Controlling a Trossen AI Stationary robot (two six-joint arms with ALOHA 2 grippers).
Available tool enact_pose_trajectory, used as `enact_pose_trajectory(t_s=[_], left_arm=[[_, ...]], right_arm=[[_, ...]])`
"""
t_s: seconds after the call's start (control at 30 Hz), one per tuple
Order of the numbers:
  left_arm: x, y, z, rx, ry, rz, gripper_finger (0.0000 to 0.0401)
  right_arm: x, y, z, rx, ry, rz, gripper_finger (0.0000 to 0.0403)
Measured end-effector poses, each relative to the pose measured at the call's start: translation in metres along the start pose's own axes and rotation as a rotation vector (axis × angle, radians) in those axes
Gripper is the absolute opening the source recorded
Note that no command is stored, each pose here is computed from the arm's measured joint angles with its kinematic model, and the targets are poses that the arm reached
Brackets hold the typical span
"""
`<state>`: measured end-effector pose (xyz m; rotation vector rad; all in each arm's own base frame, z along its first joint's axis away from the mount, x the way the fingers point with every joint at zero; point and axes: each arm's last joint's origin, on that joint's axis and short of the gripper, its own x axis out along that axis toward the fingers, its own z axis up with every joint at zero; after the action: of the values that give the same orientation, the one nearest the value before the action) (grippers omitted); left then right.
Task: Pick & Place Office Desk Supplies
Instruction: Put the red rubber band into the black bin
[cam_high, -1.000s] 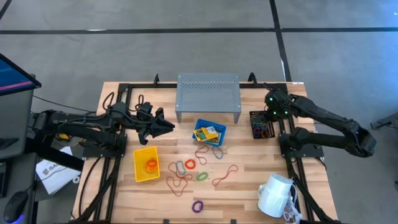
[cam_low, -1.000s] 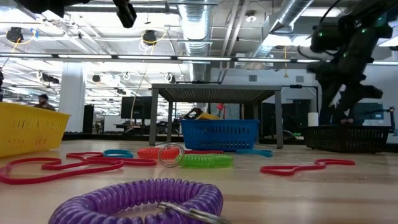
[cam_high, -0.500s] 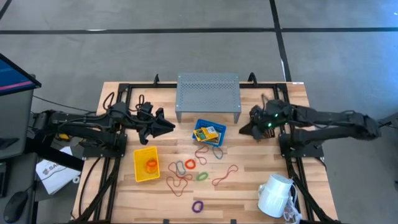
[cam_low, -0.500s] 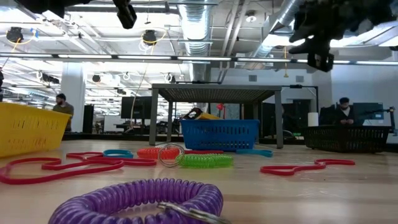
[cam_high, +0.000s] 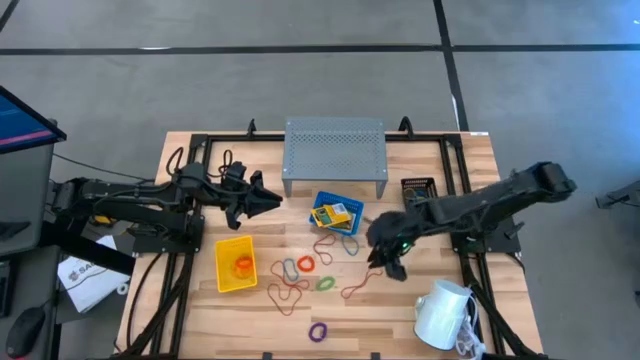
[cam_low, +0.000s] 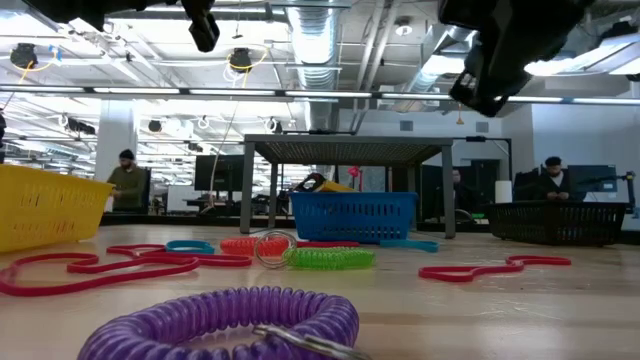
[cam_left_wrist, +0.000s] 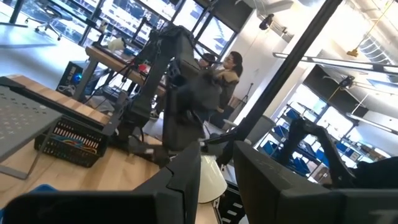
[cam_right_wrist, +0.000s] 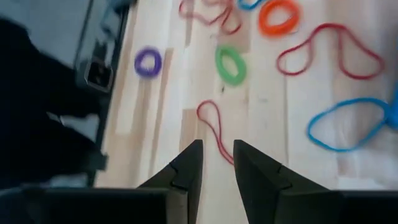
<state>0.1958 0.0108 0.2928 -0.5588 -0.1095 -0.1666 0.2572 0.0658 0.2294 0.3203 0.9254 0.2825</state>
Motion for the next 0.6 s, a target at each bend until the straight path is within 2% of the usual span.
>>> enact_pose_trajectory(t_s=[0.33,0.6], left_arm=[[0.0,0.0,-0.001,-0.001,0.006,0.004,0.0089],[0.0,0.0,-0.001,-0.001,0.007,0.004,0.0089]], right_arm=[[0.06,-0.005,0.01,-0.214,0.32,-0.054,0.0088],[0.103,-0.001,0.002,-0.263,0.465,-0.066,0.0088]])
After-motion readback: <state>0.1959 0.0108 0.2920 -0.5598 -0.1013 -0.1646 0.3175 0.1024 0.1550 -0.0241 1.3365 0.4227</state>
